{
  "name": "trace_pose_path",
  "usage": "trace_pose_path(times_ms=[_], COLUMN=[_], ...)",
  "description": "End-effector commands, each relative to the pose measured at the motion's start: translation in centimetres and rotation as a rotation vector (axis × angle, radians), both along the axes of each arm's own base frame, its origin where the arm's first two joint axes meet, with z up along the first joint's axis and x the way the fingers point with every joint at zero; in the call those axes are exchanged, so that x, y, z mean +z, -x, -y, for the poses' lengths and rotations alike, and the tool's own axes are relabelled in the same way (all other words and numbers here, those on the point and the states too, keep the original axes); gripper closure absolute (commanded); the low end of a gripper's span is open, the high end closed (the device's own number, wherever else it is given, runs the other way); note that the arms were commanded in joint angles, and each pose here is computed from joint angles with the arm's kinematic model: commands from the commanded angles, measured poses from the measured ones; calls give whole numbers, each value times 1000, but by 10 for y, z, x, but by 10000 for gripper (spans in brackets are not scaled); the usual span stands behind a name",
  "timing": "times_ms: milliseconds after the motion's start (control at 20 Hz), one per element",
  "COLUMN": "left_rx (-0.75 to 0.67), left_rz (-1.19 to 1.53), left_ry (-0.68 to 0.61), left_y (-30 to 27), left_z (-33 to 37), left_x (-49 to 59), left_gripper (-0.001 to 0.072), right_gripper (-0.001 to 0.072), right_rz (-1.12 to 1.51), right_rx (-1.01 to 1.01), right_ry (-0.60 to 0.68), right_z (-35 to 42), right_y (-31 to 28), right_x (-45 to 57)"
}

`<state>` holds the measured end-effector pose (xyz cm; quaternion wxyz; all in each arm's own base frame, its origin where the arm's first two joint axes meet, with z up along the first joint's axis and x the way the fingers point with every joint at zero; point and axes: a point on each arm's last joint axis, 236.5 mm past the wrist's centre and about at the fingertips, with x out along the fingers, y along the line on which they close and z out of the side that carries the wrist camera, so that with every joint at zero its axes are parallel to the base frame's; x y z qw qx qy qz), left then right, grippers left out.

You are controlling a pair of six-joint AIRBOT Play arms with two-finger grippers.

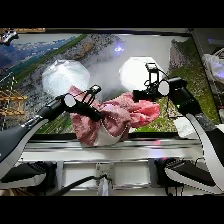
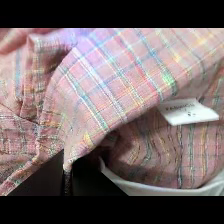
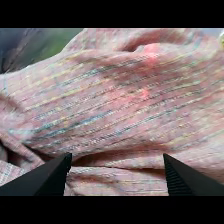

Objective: Fold the clothes and pants, and hang the long-sleeved shirts on hangers.

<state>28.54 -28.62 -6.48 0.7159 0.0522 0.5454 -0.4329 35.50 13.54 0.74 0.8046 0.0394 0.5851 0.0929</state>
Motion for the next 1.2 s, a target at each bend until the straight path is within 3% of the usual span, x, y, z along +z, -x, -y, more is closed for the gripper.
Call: trace_pose_path(times_ms=[0, 100, 250, 550, 1150], left_rx=[-11, -3, -2, -46, -74], left_rz=[20, 151, 356, 442, 424], left_ry=[30, 91, 182, 192, 182], left_y=[-5, -26, -44, -43, -29], left_z=[-4, -4, 2, 2, -2], left_x=[31, 91, 185, 231, 236], left_gripper=[697, 697, 697, 697, 697], right_gripper=[45, 45, 45, 47, 74], right_rz=[36, 21, -62, 55, 40], right_rx=[-1, -17, 70, 94, 50], right_ry=[25, -31, -229, -179, -76], right_z=[7, -3, -60, -88, -108], right_y=[-1, 5, 50, 88, 54], right_x=[10, 17, 45, 83, 20])
